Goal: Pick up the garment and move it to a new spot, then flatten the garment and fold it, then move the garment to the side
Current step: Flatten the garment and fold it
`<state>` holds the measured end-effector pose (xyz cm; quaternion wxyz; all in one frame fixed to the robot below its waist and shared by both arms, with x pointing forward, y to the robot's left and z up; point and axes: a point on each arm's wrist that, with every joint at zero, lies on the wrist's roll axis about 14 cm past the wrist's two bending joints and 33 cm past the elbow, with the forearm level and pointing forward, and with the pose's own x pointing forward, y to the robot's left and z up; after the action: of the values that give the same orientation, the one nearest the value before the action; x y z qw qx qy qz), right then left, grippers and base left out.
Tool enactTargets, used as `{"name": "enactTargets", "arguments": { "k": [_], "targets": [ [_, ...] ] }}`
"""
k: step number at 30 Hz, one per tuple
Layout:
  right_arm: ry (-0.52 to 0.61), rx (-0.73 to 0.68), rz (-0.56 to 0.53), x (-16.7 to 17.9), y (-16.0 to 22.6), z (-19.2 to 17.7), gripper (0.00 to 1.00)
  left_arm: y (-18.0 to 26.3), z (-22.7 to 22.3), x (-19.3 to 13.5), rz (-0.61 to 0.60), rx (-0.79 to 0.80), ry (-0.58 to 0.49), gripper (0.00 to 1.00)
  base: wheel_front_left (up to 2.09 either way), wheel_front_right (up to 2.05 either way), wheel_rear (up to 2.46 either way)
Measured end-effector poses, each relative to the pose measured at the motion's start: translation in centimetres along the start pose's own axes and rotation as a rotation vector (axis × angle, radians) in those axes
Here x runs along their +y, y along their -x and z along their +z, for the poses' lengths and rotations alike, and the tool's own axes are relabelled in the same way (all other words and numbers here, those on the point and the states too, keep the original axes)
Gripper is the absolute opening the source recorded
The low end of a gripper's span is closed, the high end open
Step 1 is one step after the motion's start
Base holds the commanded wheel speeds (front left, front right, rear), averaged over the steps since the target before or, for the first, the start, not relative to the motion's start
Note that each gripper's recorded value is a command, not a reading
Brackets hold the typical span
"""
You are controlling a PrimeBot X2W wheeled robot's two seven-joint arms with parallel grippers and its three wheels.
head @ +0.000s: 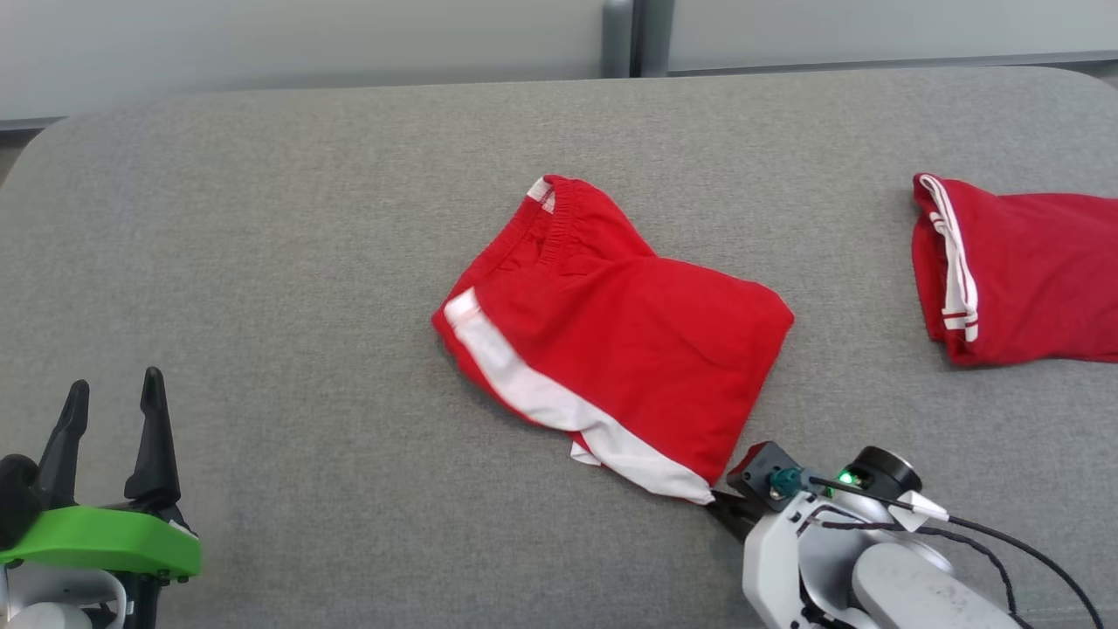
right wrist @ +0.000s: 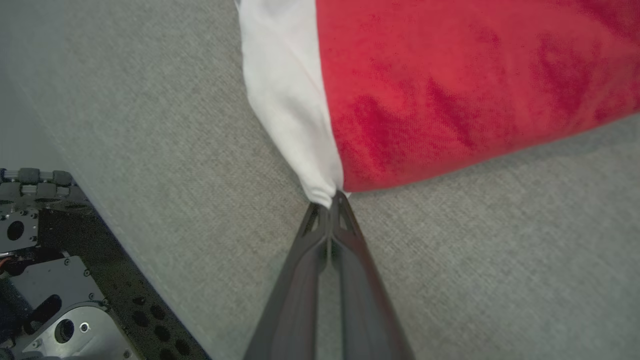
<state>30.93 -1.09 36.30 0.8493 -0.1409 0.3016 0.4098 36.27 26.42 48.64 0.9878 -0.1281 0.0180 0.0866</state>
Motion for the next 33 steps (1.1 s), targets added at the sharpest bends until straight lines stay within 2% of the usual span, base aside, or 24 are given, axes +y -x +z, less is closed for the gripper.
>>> {"name": "enactTargets", "arguments": {
  "k": [5,11,19,25,28,29,31,32,33],
  "targets": [
    [0.020,0.028,-0.090,-3.4,2.3,-1.4,0.00,-0.9,-0.5,-2.1,-0.061,0.012,0.009,1.00,0.00,0.00,0.00],
    [0.021,0.026,-0.163,-6.2,4.6,-1.6,0.00,-0.5,-3.1,-7.5,-0.218,0.099,0.063,1.00,0.00,0.00,0.00],
    [0.085,0.058,-0.221,-9.2,7.1,-1.9,0.00,-0.4,-3.8,-9.3,-0.266,0.123,0.075,1.00,0.00,0.00,0.00],
    [0.175,0.167,-0.305,-13.1,10.3,-3.8,0.00,0.0,-4.7,-10.4,-0.301,0.158,0.081,1.00,0.00,0.00,0.00],
    [0.189,0.147,-0.297,-12.9,10.2,-3.1,0.00,0.7,-5.4,-12.1,-0.347,0.186,0.102,1.00,0.00,0.00,0.00],
    [0.191,0.129,-0.287,-12.5,10.0,-2.6,0.08,0.9,-5.5,-12.8,-0.365,0.191,0.111,1.00,0.00,0.00,0.00],
    [0.193,0.106,-0.257,-11.5,9.5,-2.0,0.33,0.9,-5.4,-14.0,-0.396,0.186,0.127,1.00,0.00,0.00,0.00],
    [0.195,0.096,-0.246,-11.1,9.3,-1.7,0.48,0.9,-5.3,-14.5,-0.408,0.186,0.133,1.00,0.00,0.00,0.00],
    [0.195,0.085,-0.236,-10.7,9.1,-1.4,0.53,0.9,-5.2,-15.0,-0.419,0.182,0.139,1.00,0.00,0.00,0.00]
  ]
}}
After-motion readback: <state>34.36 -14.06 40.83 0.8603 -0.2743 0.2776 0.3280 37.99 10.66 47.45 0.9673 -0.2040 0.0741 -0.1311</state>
